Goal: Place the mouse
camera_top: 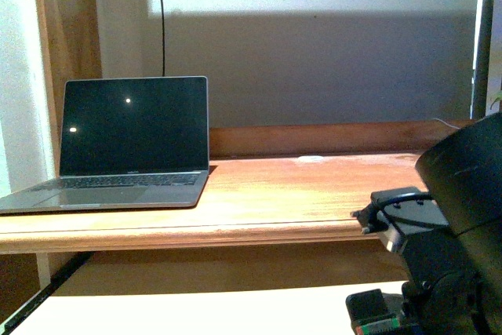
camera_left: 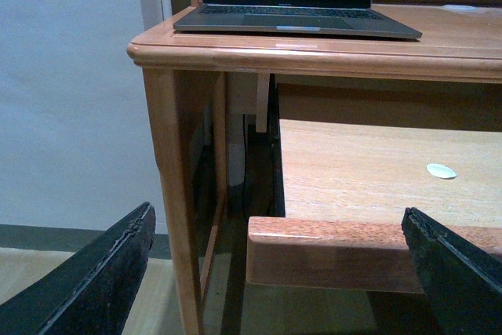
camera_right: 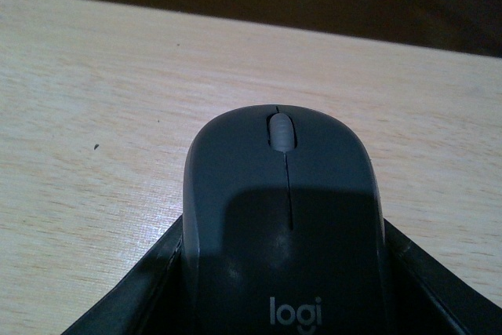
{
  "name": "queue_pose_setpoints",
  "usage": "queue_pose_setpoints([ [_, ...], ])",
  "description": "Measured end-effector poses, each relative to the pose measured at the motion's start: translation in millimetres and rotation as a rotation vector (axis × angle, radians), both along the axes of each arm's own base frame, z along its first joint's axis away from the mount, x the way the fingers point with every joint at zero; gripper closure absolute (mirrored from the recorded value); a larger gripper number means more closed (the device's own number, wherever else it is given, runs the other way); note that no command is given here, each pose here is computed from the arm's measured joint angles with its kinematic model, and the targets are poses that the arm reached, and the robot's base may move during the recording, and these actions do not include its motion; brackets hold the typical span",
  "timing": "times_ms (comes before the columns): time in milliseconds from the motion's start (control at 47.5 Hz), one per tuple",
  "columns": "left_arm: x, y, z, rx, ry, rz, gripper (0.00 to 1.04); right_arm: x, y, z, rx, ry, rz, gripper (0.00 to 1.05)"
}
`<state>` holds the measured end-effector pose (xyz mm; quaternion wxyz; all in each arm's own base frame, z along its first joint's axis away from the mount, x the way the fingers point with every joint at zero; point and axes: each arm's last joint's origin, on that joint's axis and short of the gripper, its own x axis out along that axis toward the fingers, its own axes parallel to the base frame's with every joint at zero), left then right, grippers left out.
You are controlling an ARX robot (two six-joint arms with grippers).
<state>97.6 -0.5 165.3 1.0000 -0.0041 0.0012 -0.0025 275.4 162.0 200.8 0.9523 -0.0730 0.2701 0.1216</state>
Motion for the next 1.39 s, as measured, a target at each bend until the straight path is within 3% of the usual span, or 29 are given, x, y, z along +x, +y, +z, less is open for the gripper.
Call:
queue_pose_setpoints([
  [295, 0, 0, 0, 0.0, 0.0, 0.0, 0.08, -6, -4, 60, 0.138, -0.125, -0.014, 0.5],
  [463, 0, 0, 0, 0.0, 0.0, 0.0, 0.08, 13, 17, 91, 0.19, -0.17, -0.008, 0.5],
  [611, 0, 0, 0, 0.0, 0.0, 0.0, 0.08, 51, 53, 105, 0.205, -0.16, -0.014, 0.5],
  [969, 0, 0, 0, 0.0, 0.0, 0.0, 0.08, 121, 119, 100, 0.167, -0.159, -0.078, 0.5],
  [1390, 0, 0, 0, 0.0, -0.001, 0.0, 0.08, 152, 153, 73, 0.118, -0.144, -0.118, 0.5],
])
